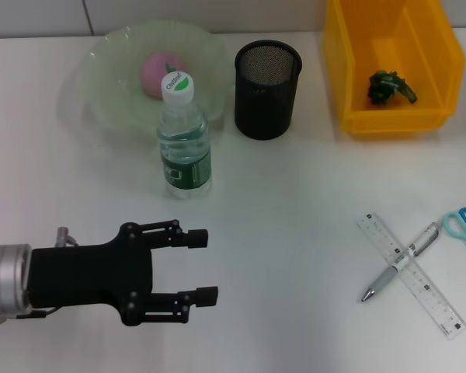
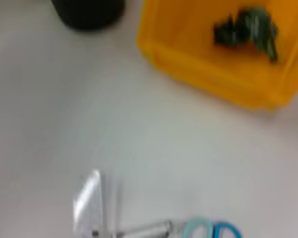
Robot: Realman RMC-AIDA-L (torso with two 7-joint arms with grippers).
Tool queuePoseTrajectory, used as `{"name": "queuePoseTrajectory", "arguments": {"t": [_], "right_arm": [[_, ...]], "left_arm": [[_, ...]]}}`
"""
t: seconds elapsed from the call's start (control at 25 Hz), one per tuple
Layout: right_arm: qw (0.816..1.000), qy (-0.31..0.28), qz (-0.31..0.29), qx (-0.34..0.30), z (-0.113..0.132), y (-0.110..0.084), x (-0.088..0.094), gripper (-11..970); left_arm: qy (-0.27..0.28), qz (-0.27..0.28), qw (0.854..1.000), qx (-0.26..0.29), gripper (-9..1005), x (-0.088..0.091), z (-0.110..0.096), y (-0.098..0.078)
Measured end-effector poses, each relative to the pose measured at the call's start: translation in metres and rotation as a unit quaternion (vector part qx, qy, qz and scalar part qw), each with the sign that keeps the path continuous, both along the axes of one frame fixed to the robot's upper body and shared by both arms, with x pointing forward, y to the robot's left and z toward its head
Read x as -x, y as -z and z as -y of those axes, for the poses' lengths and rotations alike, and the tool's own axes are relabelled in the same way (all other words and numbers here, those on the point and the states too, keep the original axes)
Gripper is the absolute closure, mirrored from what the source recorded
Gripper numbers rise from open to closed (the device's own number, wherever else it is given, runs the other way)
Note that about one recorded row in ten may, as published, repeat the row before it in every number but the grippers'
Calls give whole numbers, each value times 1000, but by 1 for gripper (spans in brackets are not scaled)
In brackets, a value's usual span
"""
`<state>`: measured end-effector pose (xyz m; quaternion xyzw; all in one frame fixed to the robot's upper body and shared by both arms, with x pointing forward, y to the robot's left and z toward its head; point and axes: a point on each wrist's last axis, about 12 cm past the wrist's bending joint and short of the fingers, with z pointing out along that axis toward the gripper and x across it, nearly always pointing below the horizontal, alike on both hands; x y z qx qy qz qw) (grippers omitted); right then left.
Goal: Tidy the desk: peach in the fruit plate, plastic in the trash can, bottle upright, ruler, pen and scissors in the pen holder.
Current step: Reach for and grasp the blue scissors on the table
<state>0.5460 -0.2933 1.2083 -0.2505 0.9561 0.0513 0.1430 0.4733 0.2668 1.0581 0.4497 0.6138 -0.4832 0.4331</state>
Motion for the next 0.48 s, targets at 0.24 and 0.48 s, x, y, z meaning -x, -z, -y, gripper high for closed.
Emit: {"name": "queuePoseTrajectory", "arguments": {"t": [0.24,0.48], "right_arm": [[998,21,-45,24,-2,35,6,203],[997,42,-63,15,6,54,13,203]], "left_arm": [[2,-3,1000,-5,228,-4,4,0],[-9,0,1000,-9,228,-8,3,-1]]}}
